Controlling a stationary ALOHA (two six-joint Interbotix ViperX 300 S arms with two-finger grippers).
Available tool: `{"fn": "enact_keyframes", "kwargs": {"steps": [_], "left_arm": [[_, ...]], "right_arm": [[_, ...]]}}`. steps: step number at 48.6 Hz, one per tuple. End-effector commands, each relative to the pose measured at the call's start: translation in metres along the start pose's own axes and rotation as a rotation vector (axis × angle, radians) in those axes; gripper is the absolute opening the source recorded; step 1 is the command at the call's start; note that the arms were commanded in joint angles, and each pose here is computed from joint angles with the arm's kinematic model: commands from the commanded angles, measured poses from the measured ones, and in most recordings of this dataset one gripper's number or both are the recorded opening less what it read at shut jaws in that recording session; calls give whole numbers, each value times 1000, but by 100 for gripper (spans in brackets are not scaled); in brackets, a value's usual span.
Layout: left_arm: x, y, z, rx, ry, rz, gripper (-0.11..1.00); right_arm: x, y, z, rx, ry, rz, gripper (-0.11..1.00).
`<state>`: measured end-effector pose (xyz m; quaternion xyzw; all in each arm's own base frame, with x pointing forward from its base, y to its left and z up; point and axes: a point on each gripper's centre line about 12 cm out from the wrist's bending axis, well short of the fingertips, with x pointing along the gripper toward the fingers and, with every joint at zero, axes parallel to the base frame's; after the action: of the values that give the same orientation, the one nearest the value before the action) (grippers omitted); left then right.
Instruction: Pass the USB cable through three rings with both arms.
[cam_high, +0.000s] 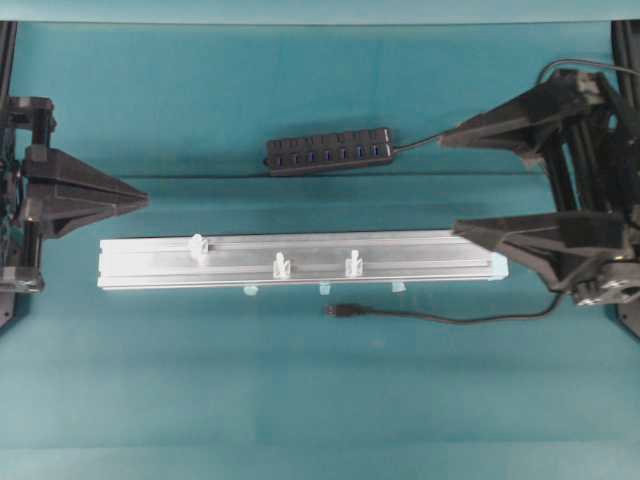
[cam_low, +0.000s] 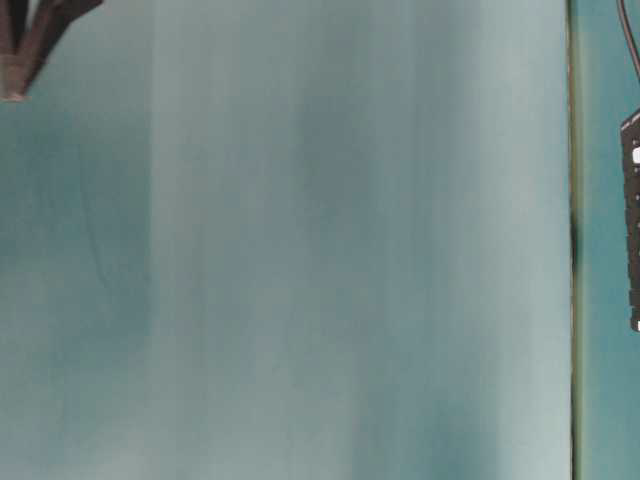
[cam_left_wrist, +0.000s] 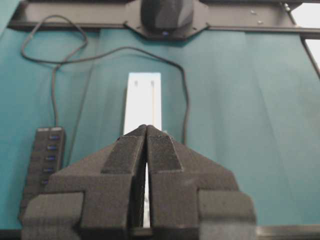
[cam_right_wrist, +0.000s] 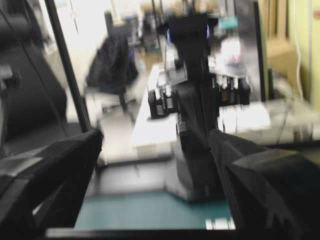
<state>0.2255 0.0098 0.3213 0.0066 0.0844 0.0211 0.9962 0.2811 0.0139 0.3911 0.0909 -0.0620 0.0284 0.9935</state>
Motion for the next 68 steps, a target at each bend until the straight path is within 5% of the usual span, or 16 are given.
{"fn": "enact_keyframes", "kwargs": {"steps": [1,14,30,45,68], "left_arm": [[0,1,12,0,-31,2,2],[0,0,15,0,-37,1,2],[0,1,13,0,-25,2,2],[0,0,14,-5,-26,1,2],[0,0,13,0,-25,1,2]], "right_arm": [[4,-1,-10,-7,102,-12,94],[23,-13,-87,-52,708,-100,93],[47,-14,-158,-140,1134,-94,93],[65,-12,-207,-163,1265,-79,93],[76,-22,-252,-155,1296,-93,81]]}}
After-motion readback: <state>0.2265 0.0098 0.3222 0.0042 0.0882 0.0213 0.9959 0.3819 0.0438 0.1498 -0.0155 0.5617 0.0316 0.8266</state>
